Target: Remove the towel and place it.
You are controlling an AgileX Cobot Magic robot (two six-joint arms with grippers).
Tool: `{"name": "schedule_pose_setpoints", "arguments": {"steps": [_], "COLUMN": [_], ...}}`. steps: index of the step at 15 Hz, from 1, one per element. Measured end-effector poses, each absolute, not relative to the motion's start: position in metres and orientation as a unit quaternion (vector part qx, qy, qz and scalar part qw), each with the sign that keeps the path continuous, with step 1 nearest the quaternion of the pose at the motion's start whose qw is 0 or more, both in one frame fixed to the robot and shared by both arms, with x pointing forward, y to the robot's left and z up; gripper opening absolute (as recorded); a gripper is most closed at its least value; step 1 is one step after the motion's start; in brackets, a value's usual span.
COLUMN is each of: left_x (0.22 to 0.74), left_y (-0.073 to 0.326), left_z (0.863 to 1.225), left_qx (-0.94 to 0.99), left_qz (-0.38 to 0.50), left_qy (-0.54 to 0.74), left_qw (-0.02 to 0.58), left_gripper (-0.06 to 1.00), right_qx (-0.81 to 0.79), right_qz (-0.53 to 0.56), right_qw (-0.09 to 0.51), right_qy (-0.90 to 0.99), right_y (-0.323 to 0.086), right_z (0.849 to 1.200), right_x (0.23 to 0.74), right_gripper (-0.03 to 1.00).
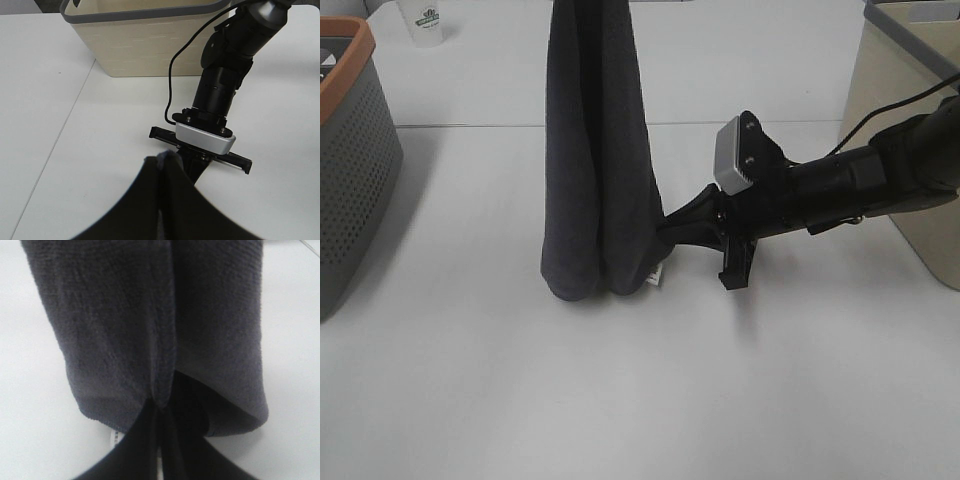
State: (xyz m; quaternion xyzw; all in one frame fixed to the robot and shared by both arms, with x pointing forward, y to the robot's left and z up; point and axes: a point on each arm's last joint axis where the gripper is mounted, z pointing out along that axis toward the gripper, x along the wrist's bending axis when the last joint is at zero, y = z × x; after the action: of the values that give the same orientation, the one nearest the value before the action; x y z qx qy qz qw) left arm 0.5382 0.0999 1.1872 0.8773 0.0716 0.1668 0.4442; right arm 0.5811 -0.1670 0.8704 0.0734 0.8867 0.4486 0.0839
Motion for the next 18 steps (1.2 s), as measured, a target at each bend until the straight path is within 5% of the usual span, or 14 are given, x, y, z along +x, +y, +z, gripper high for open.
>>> {"name": "schedule_pose_setpoints", "arguments": {"steps": [7, 18], "left_x": [0.557, 0.574], "left_y": [0.109, 0.117], "left_z": [1.192, 1.208], "left_qx": [0.828, 0.694], "left_qz": [0.195, 0.212], "left_qy": [0.256, 0.426], "left_qw": [0.458, 0.540], "left_gripper": [0.00, 0.00], "right_qx": [0.149, 0.204], "right_qz": [0.368, 0.200], "right_qw": [0.072, 0.249], "right_qy": [0.915, 0.925], "right_y": [-0.181, -0.222], "right_z": [0.937, 1.113], "right_x": [0.568, 0.562], "right_gripper": [0.02, 0.02]}}
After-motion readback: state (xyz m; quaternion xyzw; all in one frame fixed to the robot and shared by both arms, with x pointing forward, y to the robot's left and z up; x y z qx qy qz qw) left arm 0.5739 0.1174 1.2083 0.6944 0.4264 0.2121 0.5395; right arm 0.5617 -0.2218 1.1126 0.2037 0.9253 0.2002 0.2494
